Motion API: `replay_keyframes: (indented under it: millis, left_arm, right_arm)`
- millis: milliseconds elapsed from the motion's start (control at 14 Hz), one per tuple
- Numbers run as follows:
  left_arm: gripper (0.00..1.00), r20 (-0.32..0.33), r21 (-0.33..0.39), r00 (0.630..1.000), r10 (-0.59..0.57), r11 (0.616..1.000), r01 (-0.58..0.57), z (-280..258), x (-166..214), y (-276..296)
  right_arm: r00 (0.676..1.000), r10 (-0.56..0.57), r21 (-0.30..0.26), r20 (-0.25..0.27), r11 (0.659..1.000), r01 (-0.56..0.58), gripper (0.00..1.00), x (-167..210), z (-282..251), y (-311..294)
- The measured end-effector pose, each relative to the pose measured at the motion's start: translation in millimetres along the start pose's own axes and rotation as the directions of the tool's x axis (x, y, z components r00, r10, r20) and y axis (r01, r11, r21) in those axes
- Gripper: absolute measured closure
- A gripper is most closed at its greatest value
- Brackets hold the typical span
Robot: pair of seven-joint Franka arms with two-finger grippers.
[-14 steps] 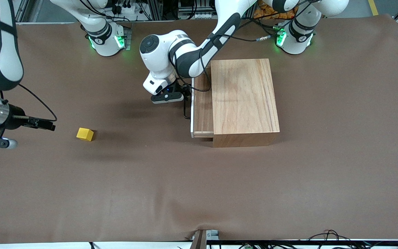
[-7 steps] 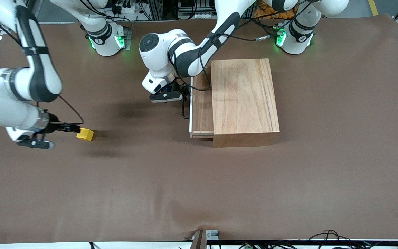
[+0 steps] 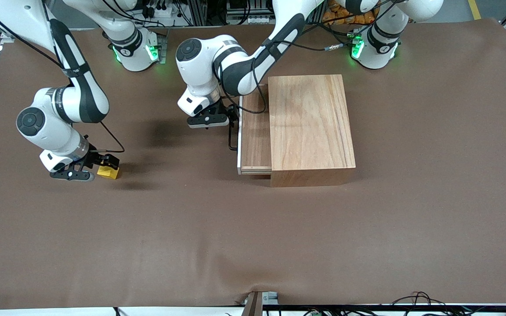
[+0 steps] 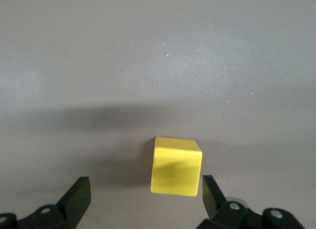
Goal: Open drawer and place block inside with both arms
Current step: 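Reach the right gripper to the yellow cube while the left gripper holds the handle, then grasp the yellow cube with the right gripper while the left gripper withdraws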
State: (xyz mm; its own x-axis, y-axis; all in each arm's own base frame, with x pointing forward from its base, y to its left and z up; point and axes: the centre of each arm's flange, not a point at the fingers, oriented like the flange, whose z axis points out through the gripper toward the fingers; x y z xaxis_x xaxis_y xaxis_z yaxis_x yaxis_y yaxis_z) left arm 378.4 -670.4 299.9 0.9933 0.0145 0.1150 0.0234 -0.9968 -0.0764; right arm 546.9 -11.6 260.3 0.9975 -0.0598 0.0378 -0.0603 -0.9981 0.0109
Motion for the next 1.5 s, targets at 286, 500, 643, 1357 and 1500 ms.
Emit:
replay_keyframes:
  millis: [286,500,643,1357,1500]
  left_arm:
    - [0.00,0.002,0.007,0.996,0.089,0.996,-0.089,1.8,-3.1,0.4]
    - [0.00,0.007,0.014,0.986,0.164,0.986,-0.164,1.9,-5.5,0.7]
    - [0.00,0.007,0.018,0.980,0.197,0.980,-0.197,1.8,-6.6,0.9]
    - [0.00,-0.025,-0.018,0.966,0.259,0.966,-0.260,7.2,13.2,-3.0]
    - [0.00,-0.026,-0.020,0.968,0.248,0.968,-0.248,6.9,13.0,-2.6]
  right_arm:
    - [1.000,0.008,-0.002,0.019,1.000,-0.008,0.00,-6.4,21.9,6.9]
    - [1.000,0.014,-0.003,0.028,1.000,-0.013,0.00,-9.4,38.2,12.3]
    - [1.000,0.016,-0.002,0.015,1.000,-0.016,0.00,-12.2,52.2,14.8]
    - [1.000,0.003,-0.015,-0.031,1.000,-0.004,0.44,-15.9,67.4,28.8]
    - [0.999,-0.020,-0.025,-0.040,1.000,0.019,0.44,-11.8,46.2,35.7]
